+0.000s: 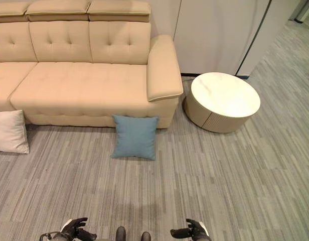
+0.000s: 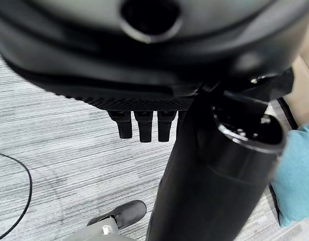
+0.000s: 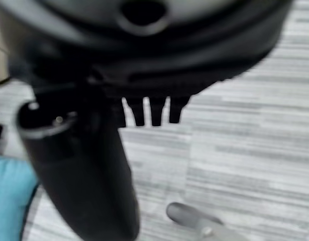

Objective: Pick up all the scattered cushions and arrange them neatly on the sofa.

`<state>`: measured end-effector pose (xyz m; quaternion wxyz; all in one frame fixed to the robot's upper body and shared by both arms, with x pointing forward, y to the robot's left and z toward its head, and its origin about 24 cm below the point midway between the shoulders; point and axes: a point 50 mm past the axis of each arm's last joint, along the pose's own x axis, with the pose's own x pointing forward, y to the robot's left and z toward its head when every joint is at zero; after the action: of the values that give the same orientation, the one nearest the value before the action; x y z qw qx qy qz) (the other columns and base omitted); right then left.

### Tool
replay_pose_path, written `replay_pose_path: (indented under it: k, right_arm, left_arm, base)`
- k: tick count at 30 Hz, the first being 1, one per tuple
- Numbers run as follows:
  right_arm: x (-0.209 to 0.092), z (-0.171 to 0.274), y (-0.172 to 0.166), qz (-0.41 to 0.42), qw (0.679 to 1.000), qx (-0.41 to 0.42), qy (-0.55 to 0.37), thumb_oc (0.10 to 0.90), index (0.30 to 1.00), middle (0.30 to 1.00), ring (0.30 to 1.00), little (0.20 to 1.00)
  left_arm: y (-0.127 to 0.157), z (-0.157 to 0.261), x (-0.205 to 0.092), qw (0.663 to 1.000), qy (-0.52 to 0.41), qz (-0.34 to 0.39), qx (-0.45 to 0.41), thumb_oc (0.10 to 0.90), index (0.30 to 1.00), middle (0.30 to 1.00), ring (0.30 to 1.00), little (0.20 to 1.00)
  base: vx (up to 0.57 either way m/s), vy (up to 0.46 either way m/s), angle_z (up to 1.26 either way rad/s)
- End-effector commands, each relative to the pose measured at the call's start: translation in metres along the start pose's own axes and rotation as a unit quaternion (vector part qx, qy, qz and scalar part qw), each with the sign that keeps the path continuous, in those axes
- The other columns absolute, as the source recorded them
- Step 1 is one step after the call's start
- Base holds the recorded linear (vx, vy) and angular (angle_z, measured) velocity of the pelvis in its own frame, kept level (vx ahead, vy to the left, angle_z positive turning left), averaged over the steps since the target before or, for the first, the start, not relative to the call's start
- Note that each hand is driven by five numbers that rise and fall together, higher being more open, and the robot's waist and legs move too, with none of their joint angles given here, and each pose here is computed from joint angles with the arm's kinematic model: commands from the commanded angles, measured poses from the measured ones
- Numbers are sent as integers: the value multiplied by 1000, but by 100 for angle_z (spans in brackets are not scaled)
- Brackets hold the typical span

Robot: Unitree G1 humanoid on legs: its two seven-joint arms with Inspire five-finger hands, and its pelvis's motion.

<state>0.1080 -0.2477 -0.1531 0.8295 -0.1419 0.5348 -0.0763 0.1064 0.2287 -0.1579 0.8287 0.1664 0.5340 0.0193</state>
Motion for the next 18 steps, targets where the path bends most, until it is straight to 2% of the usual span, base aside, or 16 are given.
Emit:
replay_pose_path:
  k: [1, 18]
  right_arm:
    - [1, 1, -10, -23, 1000, -13, -1, 800, 900, 900, 900, 900]
    - [-1, -10, -17, -36, 999, -13, 14, 800, 900, 900, 900, 900]
  left_arm:
    - [1, 8, 2, 1000, -8, 12, -1, 800, 900, 900, 900, 900]
    - [-4, 29, 5, 999, -39, 7, 26, 800, 900, 900, 900, 900]
  base:
    - [-1, -50, 3]
    - [-7, -83, 10]
